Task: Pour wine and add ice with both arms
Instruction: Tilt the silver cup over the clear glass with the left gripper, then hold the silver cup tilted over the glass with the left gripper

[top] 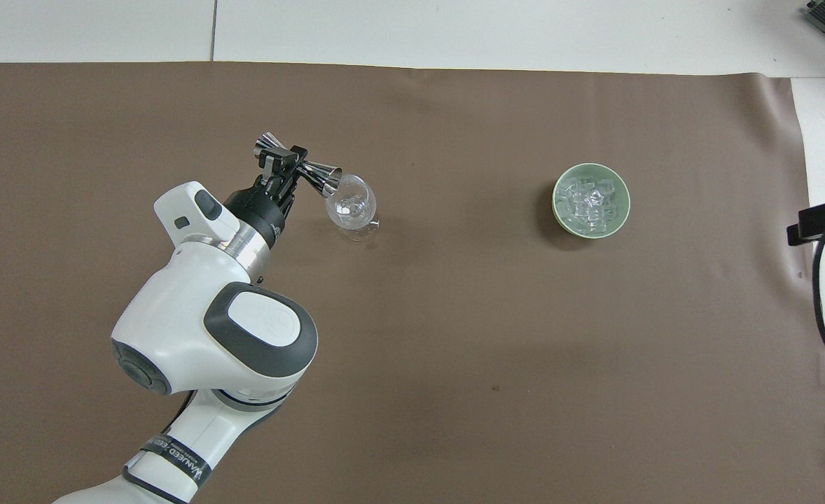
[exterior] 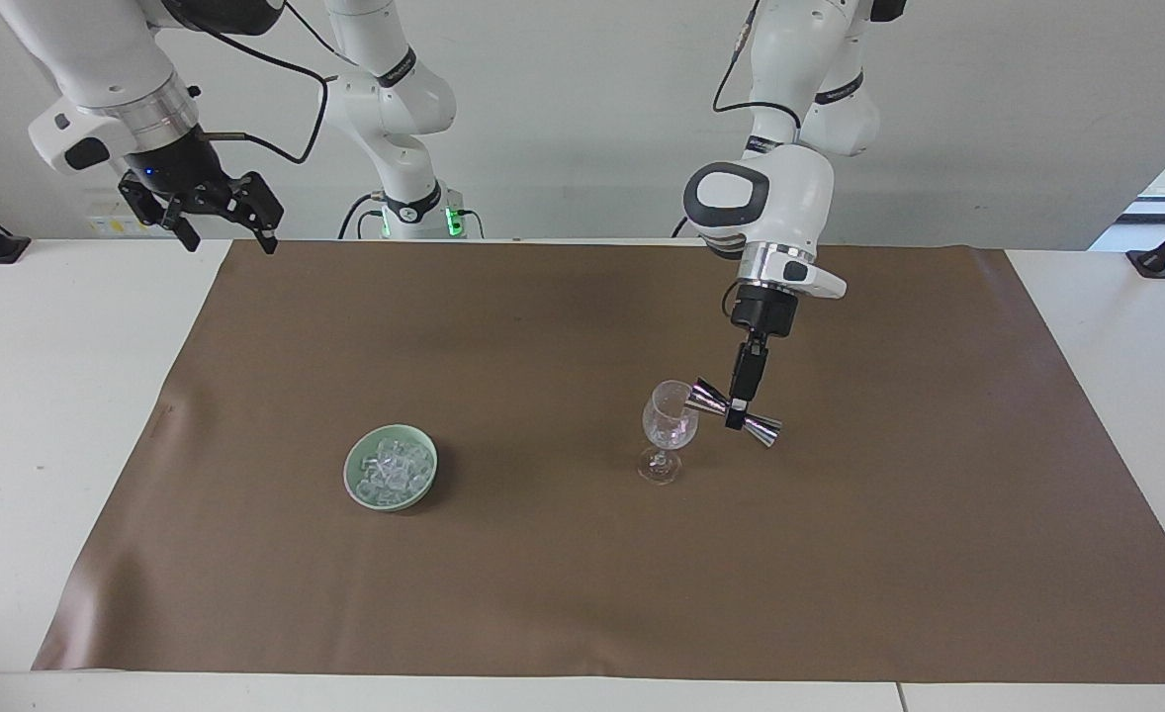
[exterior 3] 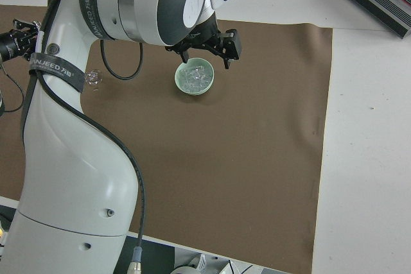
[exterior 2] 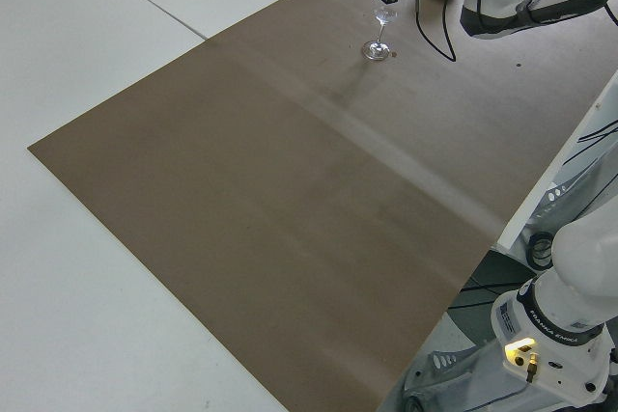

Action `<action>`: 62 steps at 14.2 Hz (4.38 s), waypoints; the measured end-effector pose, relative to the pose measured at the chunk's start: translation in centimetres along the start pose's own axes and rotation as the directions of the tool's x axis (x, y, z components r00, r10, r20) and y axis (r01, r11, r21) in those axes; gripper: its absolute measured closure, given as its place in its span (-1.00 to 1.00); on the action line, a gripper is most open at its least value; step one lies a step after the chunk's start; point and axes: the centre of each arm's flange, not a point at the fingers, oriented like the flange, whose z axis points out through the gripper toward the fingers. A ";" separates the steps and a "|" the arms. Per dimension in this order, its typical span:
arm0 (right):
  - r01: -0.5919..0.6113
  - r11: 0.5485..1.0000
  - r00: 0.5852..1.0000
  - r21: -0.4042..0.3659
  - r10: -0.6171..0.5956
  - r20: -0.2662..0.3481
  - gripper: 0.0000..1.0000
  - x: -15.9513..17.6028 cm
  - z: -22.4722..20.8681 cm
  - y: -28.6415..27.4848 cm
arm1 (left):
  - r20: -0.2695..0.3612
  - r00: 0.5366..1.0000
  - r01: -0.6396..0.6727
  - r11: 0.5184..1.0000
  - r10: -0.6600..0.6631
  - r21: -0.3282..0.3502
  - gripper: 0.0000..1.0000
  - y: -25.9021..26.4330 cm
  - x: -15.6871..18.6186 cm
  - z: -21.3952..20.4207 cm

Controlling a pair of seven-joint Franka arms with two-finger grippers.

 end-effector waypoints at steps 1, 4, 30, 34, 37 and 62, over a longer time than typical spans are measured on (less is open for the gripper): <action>0.000 1.000 1.000 0.000 0.000 0.000 -1.00 0.0 0.0 0.0 | 0.000 1.000 0.000 1.000 0.000 0.000 0.56 0.0 0.0 0.0; 0.000 1.000 1.000 0.000 0.000 0.000 -1.00 0.0 0.0 0.0 | -0.001 1.000 -0.001 1.000 0.001 0.000 0.56 0.0 0.0 0.0; 0.000 1.000 1.000 0.000 0.000 0.000 -1.00 0.0 0.0 0.0 | 0.003 0.998 -0.062 0.998 0.062 -0.005 0.56 0.2 -0.4 0.0; 0.000 1.000 1.000 0.000 0.000 0.000 -1.00 0.0 0.0 0.0 | 0.004 0.997 -0.071 0.997 0.072 -0.009 0.56 0.4 -0.4 -0.1; 0.000 1.000 1.000 0.000 0.000 0.000 -1.00 0.0 0.0 0.0 | 0.004 0.997 -0.081 0.997 0.081 -0.011 0.56 0.5 -0.4 -0.1; 0.000 1.000 1.000 0.000 0.000 0.000 -1.00 0.0 0.0 0.0 | 0.003 0.993 -0.115 0.993 0.115 -0.012 0.56 0.6 -0.4 -0.1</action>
